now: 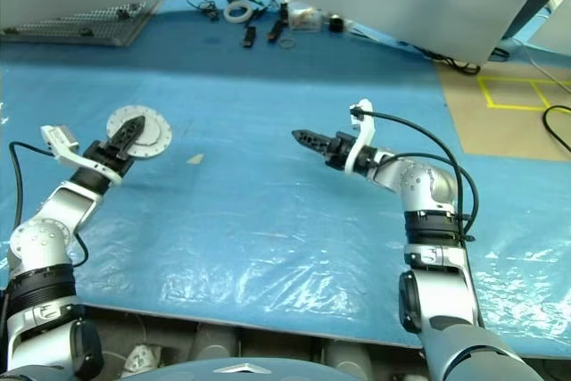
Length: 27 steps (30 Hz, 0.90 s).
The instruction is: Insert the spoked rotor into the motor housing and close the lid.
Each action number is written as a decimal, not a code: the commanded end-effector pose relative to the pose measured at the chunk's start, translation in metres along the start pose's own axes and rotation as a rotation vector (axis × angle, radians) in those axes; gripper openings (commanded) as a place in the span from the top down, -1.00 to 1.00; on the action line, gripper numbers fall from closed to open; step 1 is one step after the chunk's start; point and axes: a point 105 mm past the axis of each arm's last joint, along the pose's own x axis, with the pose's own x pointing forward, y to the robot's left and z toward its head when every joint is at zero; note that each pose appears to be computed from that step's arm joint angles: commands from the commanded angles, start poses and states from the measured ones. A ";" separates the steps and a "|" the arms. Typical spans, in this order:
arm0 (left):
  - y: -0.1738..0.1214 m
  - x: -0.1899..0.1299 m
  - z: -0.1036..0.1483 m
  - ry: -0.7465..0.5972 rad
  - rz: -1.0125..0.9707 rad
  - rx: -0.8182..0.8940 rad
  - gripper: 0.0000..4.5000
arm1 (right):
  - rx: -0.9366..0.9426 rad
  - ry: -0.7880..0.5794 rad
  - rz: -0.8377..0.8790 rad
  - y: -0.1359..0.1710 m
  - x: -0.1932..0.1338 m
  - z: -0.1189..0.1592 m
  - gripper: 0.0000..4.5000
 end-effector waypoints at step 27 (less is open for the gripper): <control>0.054 -0.012 0.014 0.130 0.135 0.181 -0.09 | -0.403 0.121 0.135 0.028 0.014 -0.016 -0.57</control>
